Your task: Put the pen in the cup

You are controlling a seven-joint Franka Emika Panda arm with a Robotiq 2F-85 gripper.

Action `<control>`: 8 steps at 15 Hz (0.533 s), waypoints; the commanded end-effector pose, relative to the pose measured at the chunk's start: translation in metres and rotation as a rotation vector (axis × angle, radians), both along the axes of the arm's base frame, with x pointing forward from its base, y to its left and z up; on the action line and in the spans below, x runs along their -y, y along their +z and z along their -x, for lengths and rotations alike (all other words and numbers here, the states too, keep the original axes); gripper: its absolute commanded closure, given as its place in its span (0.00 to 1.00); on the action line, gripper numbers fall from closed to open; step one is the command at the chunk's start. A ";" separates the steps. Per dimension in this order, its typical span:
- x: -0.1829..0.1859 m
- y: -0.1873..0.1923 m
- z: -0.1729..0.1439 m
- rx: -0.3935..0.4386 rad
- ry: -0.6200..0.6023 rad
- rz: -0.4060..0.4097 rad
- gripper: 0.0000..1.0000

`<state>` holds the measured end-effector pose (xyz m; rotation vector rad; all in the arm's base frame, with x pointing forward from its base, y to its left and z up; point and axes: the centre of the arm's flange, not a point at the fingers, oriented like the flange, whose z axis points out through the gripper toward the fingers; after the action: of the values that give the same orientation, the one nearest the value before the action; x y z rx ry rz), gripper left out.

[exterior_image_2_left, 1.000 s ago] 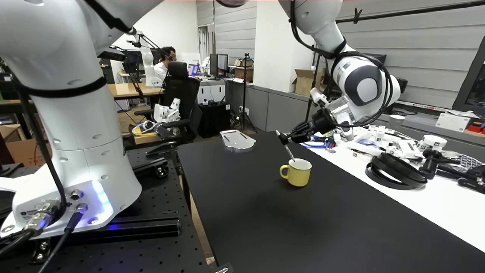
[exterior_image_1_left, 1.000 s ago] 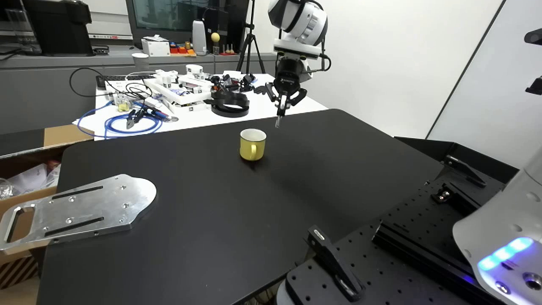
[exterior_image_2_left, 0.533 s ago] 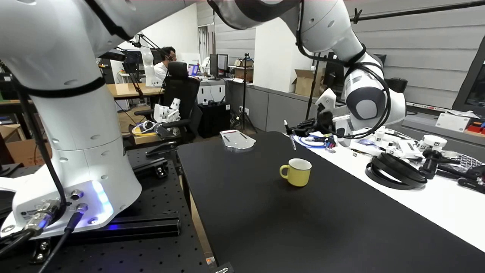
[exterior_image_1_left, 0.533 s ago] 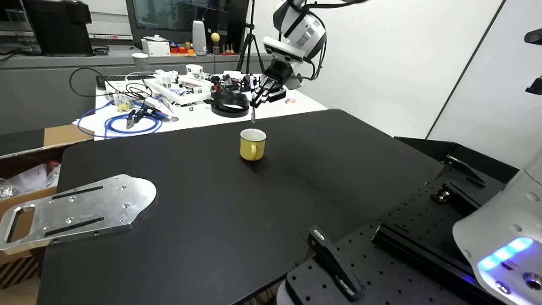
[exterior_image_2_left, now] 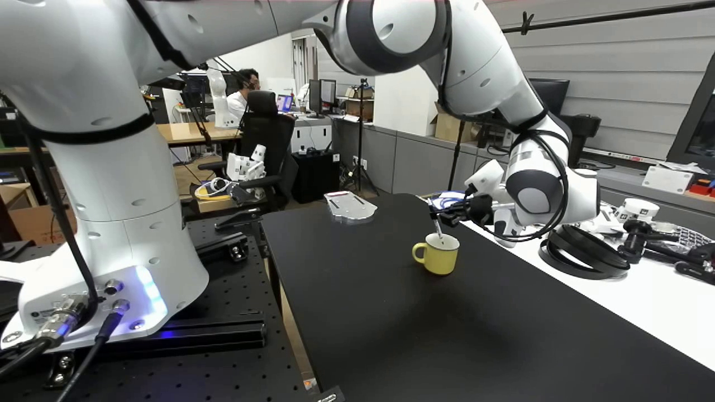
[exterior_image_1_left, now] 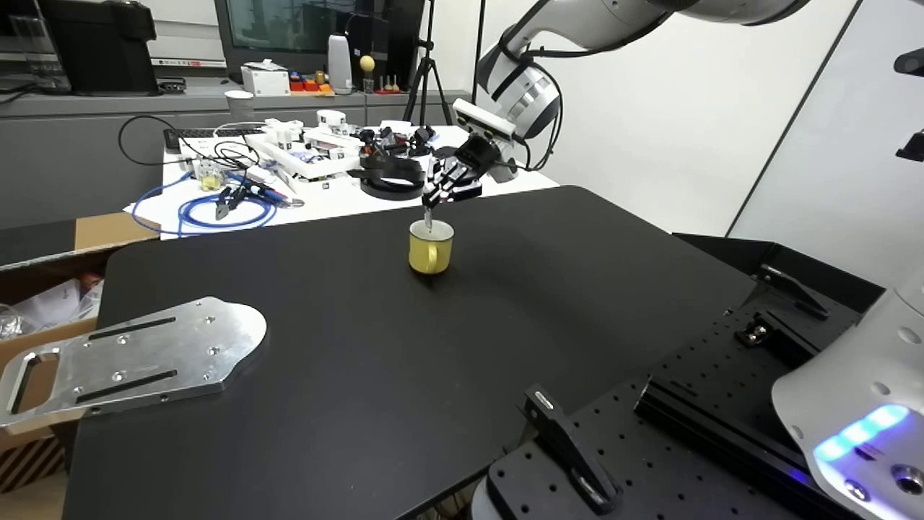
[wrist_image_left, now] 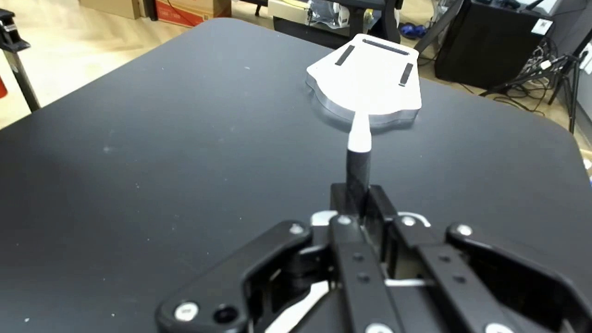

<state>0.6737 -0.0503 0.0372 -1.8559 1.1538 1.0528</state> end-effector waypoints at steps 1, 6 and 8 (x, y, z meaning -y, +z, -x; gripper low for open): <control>0.007 -0.020 -0.015 0.017 -0.035 0.028 0.97; 0.000 -0.011 -0.017 0.057 -0.024 0.014 0.49; -0.001 0.012 -0.024 0.095 -0.022 0.005 0.36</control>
<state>0.6804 -0.0490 0.0204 -1.8746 1.1558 0.9830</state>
